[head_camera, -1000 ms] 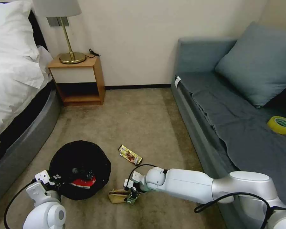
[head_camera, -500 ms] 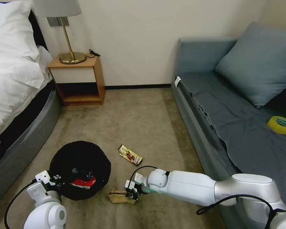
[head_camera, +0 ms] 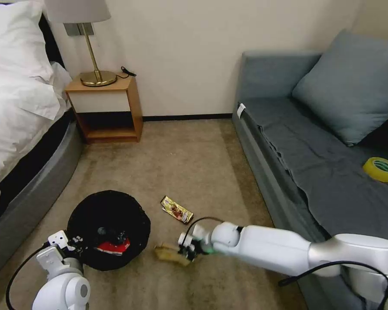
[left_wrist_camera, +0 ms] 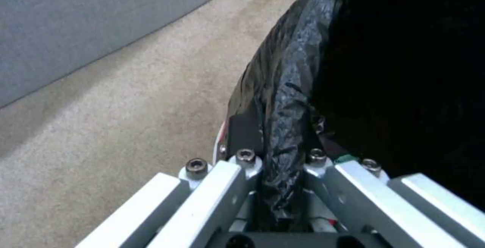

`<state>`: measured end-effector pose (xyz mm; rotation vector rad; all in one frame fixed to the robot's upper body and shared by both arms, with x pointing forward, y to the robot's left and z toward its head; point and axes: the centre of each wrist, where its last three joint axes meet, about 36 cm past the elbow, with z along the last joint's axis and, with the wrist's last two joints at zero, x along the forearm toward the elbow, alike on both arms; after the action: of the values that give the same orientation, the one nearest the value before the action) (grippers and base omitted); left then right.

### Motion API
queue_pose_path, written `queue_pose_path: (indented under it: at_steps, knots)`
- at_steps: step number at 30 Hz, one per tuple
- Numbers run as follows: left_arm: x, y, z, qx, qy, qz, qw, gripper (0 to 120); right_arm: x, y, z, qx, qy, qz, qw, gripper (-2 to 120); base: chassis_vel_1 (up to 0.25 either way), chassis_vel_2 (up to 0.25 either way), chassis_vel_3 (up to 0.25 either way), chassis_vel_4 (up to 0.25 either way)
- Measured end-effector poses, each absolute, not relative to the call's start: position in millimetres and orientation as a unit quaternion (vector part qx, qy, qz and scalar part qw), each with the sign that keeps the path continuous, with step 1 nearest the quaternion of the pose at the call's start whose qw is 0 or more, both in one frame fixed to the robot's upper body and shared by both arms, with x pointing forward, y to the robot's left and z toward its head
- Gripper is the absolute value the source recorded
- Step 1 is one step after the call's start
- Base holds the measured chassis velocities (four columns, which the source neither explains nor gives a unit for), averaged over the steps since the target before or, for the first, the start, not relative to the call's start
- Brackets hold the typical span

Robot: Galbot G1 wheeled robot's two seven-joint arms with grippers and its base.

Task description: Pick up the trash bin, then pick up the garbage on the floor and place it into the trash bin.

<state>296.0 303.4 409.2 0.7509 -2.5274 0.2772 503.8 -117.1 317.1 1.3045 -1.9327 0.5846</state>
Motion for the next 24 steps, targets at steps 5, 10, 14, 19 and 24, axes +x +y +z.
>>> queue_pose_path:
  at_steps: [5, 10, 14, 19, 24]
  knots:
    - [295.2, 304.1, 407.7, 0.275, -0.924, 0.101, 0.244, 2, 514.2, -109.1, 391.8, 0.482, -0.797, 0.195, 0.307, 0, 0.000, 0.000, 0.000, 0.000]
    - [295.6, 303.4, 408.3, 0.274, -0.925, 0.101, 0.243, 2, 513.5, -83.1, 451.0, 0.470, -0.826, 0.169, 0.263, 0, 0.000, 0.000, 0.000, 0.000]
    - [296.0, 301.5, 409.1, 0.272, -0.926, 0.101, 0.242, 2, 501.6, -53.9, 481.3, 0.485, -0.830, 0.139, 0.236, 0, 0.000, 0.000, 0.000, 0.000]
    - [297.0, 299.7, 410.0, 0.270, -0.927, 0.100, 0.242, 2, 466.2, -0.5, 505.5, 0.532, -0.813, 0.100, 0.216, 0, 0.000, 0.000, 0.000, 0.000]
    - [297.3, 298.5, 412.1, 0.269, -0.927, 0.099, 0.240, 2, 442.1, 39.1, 495.9, 0.556, -0.795, 0.099, 0.221, 0, 0.000, 0.000, 0.000, 0.000]
